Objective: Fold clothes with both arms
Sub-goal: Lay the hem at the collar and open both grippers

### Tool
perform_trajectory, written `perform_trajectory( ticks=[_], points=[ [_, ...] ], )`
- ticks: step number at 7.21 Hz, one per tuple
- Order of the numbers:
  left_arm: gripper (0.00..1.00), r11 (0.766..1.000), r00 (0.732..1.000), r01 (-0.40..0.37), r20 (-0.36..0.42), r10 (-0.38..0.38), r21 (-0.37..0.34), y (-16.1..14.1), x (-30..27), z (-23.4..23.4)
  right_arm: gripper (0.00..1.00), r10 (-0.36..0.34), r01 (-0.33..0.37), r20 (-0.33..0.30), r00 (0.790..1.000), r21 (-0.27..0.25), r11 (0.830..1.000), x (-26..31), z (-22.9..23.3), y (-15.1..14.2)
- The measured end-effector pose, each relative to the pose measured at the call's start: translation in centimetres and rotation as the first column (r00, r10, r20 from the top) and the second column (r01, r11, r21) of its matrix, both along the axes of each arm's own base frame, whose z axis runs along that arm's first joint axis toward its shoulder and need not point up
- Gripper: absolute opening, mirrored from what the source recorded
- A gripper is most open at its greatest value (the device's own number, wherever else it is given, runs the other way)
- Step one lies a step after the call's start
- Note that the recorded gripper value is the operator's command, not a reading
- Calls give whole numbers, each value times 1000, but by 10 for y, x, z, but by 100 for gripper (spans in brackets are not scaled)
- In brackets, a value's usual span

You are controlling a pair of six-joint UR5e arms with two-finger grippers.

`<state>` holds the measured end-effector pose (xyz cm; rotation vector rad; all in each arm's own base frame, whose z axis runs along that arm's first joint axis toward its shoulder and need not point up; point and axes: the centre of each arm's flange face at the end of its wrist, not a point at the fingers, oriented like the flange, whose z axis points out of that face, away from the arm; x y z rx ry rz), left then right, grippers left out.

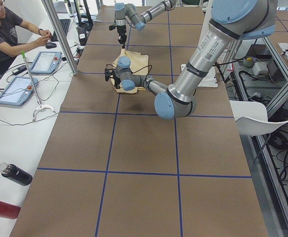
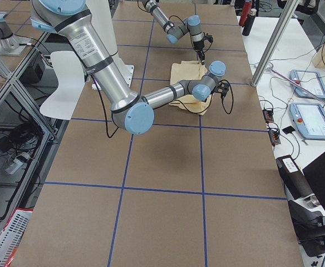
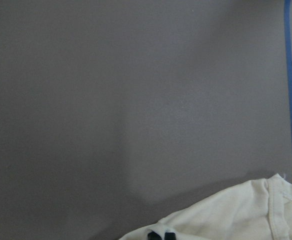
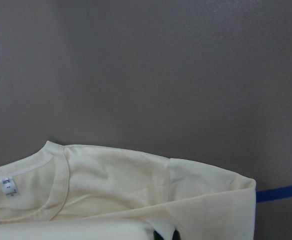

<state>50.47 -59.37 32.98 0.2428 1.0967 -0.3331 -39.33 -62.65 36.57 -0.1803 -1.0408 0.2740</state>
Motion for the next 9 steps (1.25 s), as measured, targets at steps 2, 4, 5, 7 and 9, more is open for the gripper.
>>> perform_trajectory(
  ticks=[2, 4, 5, 7, 9],
  points=[
    [0, 1000, 1000, 6, 4, -6, -2, -2, -5, 5, 0, 0, 0, -10, 1000, -10, 1000, -1, 9, -2],
    [0, 1000, 1000, 8, -5, -8, -1, -2, -3, -2, 0, -2, 1, -12, 1000, -10, 1000, -2, 10, -3],
    [0, 1000, 1000, 9, -13, -9, 2, -3, -2, -8, 0, -2, 2, -9, 1000, -6, 1000, -3, 6, -4],
    [69, 1000, 1000, 8, -23, -8, 8, -2, -2, -16, 25, -1, 1, -2, 1000, 7, 1000, -6, -4, -6],
    [100, 1000, 1000, 8, -28, -8, 12, -1, -3, -19, 100, 12, -12, -17, 1000, 27, 1000, -13, -7, -5]
  ],
)
